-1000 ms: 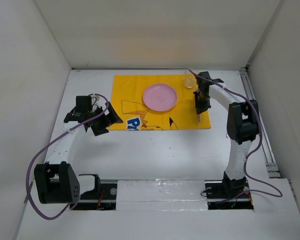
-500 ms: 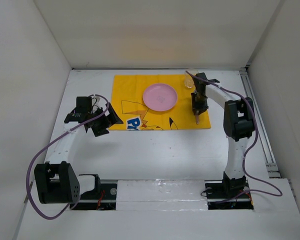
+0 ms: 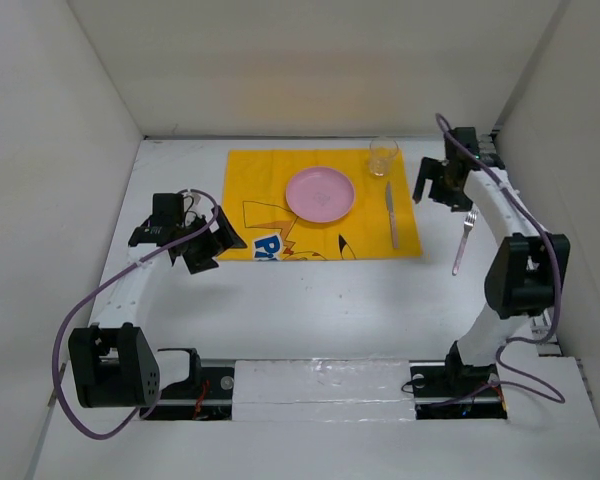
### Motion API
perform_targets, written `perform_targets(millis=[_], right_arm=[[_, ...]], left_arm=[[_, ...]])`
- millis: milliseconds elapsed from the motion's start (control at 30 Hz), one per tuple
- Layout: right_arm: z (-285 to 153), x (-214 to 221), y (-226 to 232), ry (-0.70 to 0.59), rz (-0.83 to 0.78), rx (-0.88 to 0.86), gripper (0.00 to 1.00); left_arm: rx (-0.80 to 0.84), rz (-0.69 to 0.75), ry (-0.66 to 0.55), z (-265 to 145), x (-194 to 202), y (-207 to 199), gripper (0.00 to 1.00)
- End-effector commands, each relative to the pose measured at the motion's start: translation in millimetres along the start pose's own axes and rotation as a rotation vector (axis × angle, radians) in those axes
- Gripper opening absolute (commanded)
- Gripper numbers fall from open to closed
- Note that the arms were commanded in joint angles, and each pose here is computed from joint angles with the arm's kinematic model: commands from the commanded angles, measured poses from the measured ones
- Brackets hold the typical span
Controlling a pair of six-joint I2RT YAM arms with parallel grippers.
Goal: Set the dinner table for one person
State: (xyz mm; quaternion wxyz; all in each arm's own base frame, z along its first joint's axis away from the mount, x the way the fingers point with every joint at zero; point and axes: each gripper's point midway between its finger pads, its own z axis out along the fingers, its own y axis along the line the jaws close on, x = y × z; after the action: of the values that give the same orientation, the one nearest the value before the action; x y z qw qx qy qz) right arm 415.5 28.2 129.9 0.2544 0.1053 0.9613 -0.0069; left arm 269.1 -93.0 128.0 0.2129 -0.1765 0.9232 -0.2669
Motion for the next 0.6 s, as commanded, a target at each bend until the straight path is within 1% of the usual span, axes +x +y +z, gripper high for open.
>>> perform_targets(millis=[0,33,100,133,200,233,333,400,433,567], right_arm=[[-5.0,1.6,-65.0,-0.026,0.161,0.138,1.00],[0.9,18.7,-78.1,0.011,0.193,0.175,1.00],[5.0,25.8,-99.8,0.000,0.236,0.207,1.00],[6.7,41.8,-116.7,0.022,0.270,0.232,1.00],[11.4,57.4,-137.7,0.036,0.332,0.255,1.00],[10.9,57.8,-145.4,0.036,0.352,0.265,1.00],[23.6,73.0,-148.8,0.080,0.383,0.216,0.97],[34.2,81.3,-147.0,0.123,0.373,0.206,0.93],[36.8,83.2,-144.7,0.135,0.373,0.193,0.93],[52.8,92.7,-141.8,0.173,0.375,0.178,0.83]], left_arm=[[0.007,0.033,-0.032,-9.9,-5.0,-5.7,1.00],[-0.009,0.029,-0.032,-12.5,-5.5,-4.7,1.00],[-0.020,0.049,-0.037,-16.4,-8.3,-5.1,1.00],[-0.022,0.057,-0.035,-18.3,-8.4,-5.7,1.00],[-0.024,0.080,-0.061,-25.0,-12.1,-8.0,1.00],[-0.034,0.092,-0.066,-25.0,-13.1,-5.9,1.00],[-0.032,0.103,-0.096,-30.8,-17.4,-8.9,1.00],[-0.045,0.099,-0.091,-28.8,-15.4,-4.8,1.00],[-0.040,0.103,-0.100,-31.1,-15.8,-6.2,1.00],[-0.027,0.107,-0.103,-33.1,-15.1,-9.1,1.00]])
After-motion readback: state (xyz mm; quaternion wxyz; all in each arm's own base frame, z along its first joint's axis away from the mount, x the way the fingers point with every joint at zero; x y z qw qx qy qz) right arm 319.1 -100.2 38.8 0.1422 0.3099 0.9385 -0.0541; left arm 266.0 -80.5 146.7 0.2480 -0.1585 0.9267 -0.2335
